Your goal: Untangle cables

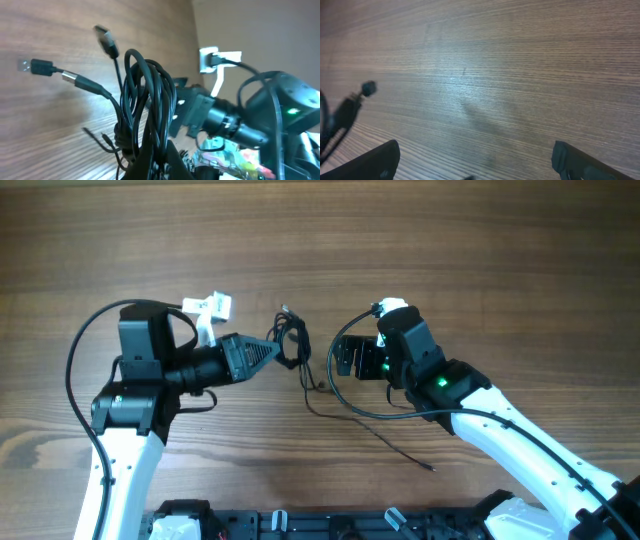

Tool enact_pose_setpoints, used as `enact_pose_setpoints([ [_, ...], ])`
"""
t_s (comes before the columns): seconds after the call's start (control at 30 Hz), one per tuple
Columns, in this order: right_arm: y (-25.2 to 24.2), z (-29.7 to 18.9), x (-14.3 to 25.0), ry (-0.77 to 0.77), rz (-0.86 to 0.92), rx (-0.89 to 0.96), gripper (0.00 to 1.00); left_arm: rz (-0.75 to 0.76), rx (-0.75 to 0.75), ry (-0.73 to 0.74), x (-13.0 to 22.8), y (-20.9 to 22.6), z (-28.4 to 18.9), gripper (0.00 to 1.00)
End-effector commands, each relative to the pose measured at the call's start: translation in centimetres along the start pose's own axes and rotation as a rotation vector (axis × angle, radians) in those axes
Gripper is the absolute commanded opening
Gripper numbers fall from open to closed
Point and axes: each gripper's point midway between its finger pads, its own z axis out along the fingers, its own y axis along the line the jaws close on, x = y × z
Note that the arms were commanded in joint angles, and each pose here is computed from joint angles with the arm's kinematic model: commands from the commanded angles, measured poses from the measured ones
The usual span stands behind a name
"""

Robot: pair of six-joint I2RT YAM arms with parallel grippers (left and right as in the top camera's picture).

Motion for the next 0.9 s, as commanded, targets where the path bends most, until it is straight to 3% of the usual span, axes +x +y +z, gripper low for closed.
enact_pose_setpoints([
  [0.0, 0.1, -0.2, -0.4, -0.014, 0.01, 0.002, 1.0, 0.011, -0.132, -0.059, -1.1, 2.0, -0.5, 0.04],
  [0.2, 0.1, -0.2, -0.4, -0.014, 0.01, 0.002, 1.0, -0.096, -0.242, -0.127, -2.2, 4.1, -0.8, 0.05],
  [0.87, 0.1, -0.2, -0.4, -0.014, 0.01, 0.002, 1.0, -0.174, -0.35, -0.081, -1.1, 7.0, -0.5, 0.04],
])
